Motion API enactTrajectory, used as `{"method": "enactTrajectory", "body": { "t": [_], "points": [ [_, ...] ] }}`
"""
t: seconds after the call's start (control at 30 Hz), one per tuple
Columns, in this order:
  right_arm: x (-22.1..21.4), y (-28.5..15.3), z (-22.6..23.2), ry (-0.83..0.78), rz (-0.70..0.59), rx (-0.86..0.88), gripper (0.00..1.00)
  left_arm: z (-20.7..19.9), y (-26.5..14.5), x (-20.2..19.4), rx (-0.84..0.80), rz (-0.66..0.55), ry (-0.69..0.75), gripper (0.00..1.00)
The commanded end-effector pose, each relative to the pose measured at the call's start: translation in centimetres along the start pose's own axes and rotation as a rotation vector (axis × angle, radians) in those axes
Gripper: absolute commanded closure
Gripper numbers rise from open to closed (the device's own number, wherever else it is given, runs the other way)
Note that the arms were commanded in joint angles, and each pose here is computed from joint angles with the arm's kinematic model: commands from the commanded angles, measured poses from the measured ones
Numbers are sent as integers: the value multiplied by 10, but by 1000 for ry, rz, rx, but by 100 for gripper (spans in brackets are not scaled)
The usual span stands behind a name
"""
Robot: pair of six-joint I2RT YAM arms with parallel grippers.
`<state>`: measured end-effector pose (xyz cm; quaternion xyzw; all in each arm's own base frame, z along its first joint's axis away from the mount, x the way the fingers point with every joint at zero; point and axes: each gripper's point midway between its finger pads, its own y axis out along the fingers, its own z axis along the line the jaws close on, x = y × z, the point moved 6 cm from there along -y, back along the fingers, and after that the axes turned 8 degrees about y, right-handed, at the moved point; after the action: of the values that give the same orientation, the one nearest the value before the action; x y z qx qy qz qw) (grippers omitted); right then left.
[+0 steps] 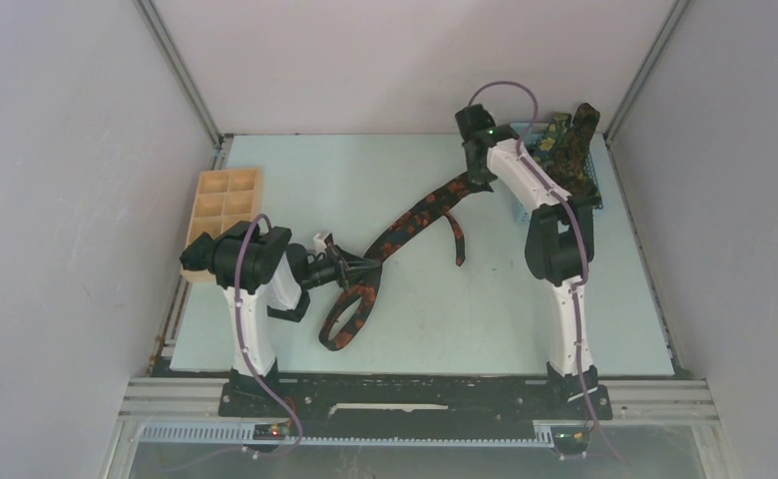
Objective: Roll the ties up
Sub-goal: Flatten out the tie at the center of the board.
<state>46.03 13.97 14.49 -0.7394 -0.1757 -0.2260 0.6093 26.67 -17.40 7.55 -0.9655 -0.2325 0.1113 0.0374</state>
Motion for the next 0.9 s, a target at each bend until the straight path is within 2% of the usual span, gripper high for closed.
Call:
{"method": "enactTrajectory", "body": {
  "t": [0.0,0.03,0.1,0.17,0.3,0.37,0.43,0.47,0.5,0.53,0.83,0.87],
  "points": [
    [43,19,-15,56,-51,-12,76,-2,-5,-2,-14,4,-24,100],
    [52,28,-16,75,-68,-10,62,-2,-5,-2,-14,5,-26,100],
    [66,47,-13,104,-94,20,44,-2,-5,-3,-13,7,-33,100],
    [83,52,-13,148,-123,51,32,-4,-6,-4,-16,7,-39,100],
    [87,25,-10,216,-118,143,31,-11,-9,-8,-26,-1,-44,100],
    [81,-1,-7,227,-135,198,31,-13,-10,-9,-20,-12,-44,95],
    [73,-27,-4,234,-150,245,31,-13,-12,-10,-7,-23,-42,83],
    [67,-37,-1,235,-146,267,31,-13,-12,-11,1,-30,-43,63],
    [63,-53,0,235,-154,296,31,-13,-13,-11,8,-40,-43,18],
    [56,-60,1,231,-150,308,31,-13,-13,-11,17,-48,-36,3],
    [7,-90,-2,193,-112,307,31,-1,-15,-8,296,-95,73,0],
    [3,-92,-3,188,-108,302,31,-5,-14,-5,312,-109,121,0]
  ]
}}
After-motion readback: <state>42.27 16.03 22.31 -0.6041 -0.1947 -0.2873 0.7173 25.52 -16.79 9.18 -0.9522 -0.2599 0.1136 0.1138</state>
